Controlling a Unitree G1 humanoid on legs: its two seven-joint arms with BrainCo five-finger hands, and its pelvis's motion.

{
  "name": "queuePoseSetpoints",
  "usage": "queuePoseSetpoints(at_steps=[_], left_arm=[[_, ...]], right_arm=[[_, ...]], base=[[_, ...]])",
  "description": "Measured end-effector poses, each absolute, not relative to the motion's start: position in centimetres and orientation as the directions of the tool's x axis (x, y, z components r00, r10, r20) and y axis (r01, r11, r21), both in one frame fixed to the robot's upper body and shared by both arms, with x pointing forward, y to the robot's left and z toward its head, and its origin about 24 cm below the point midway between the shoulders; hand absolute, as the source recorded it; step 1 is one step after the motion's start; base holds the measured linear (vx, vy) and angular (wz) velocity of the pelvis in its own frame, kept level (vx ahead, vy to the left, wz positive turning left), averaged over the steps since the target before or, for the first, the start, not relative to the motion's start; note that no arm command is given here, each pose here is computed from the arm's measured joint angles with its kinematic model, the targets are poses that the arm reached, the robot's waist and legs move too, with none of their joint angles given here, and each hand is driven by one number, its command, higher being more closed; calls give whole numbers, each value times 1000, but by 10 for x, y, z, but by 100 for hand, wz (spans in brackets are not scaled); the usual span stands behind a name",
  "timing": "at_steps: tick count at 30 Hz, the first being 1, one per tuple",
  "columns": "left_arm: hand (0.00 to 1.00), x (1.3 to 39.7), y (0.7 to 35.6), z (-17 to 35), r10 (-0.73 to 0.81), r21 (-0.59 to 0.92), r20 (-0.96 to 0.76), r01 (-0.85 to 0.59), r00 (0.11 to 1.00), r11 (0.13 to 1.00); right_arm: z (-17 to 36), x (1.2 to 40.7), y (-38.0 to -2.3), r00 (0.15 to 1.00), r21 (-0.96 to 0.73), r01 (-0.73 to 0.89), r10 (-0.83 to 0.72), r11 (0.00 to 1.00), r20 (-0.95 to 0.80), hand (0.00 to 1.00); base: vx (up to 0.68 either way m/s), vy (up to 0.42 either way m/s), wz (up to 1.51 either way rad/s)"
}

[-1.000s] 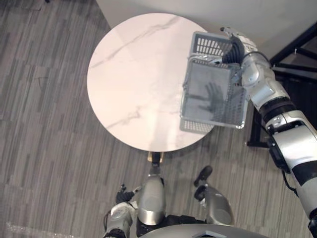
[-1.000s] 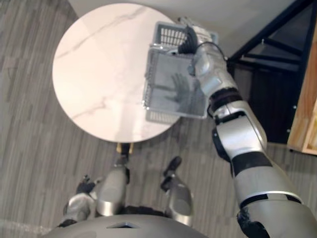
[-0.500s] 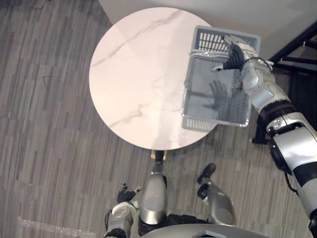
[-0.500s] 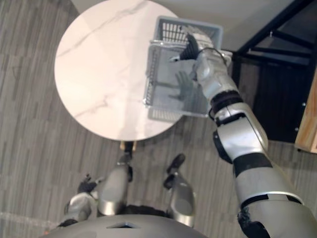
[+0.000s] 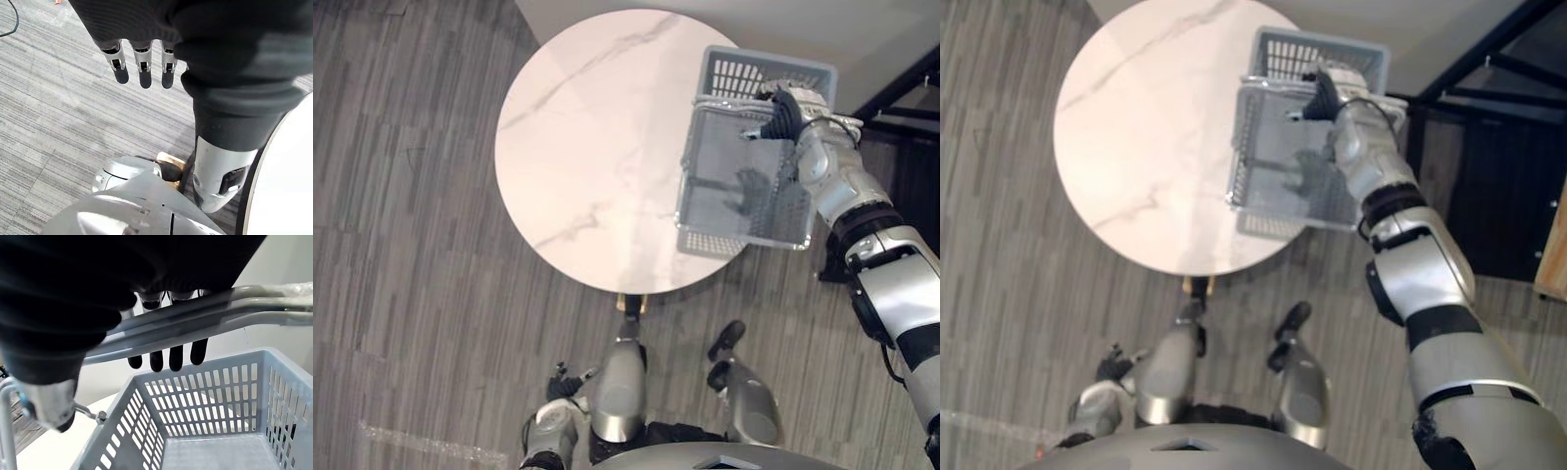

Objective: Pick vegetable in the basket

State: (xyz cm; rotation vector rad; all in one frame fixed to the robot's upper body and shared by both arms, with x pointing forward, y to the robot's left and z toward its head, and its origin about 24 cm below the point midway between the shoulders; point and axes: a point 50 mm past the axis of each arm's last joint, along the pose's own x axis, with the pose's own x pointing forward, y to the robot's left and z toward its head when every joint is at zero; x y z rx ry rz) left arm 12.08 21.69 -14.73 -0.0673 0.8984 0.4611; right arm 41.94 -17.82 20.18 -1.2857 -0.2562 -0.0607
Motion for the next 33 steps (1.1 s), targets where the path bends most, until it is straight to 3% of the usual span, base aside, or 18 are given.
queuePoseSetpoints(at_steps=[7,16,19,23,26,33], left_arm=[[0,121,214,-148,348,134,-768,-396,538,908],[0,121,214,-148,348,136,-769,-394,537,909],[0,121,215,-148,350,137,-771,-399,531,907],[0,120,216,-148,362,137,-773,-421,521,897],[0,115,219,-151,371,153,-790,-429,488,890],[0,103,226,-153,396,205,-804,-418,444,885]], right_arm=[[200,420,-181,971,-945,191,90,264,221,100],[186,419,-178,983,-986,110,131,123,126,100],[174,417,-163,976,-998,61,209,3,61,100],[144,404,-131,929,-995,-22,365,-100,-58,100],[103,379,-98,826,-973,-123,523,-195,-209,100],[88,353,-73,730,-976,-159,648,-145,-216,100]], base=[[1,1,0],[-1,2,1],[13,-10,-4],[44,-22,-13],[50,-19,-21],[21,-12,-19]])
